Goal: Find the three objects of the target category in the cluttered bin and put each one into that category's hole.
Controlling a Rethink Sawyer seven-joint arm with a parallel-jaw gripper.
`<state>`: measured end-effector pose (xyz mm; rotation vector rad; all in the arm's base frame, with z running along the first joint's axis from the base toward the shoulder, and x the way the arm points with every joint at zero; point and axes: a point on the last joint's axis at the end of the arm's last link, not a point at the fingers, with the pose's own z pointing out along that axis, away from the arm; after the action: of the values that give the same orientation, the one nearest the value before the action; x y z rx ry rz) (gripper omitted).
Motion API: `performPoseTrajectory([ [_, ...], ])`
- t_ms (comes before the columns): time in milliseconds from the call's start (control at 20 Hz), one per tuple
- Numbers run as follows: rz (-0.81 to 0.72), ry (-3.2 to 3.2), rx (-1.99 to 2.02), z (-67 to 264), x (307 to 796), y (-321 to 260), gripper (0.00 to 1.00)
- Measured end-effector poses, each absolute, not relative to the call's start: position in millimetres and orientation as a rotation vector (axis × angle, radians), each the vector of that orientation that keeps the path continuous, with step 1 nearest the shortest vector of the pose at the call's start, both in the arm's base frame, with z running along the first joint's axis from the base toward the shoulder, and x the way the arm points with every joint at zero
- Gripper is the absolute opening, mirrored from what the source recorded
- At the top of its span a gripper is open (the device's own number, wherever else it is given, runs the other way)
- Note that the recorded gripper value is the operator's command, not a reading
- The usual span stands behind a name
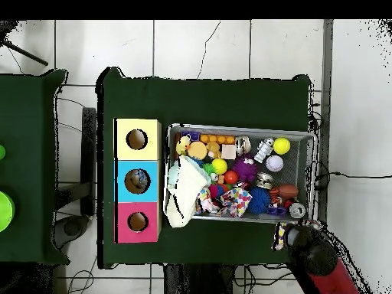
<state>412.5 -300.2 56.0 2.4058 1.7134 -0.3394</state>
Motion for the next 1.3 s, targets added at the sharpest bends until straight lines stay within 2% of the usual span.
performPoseTrajectory([
  [300,-0.325,1.806,2.339,71,458,-304,0.0],
  [800,-0.297,1.867,2.349,92,496,-317,0.0],
  [1300,-0.176,1.809,2.408,87,537,-283,0.0],
])
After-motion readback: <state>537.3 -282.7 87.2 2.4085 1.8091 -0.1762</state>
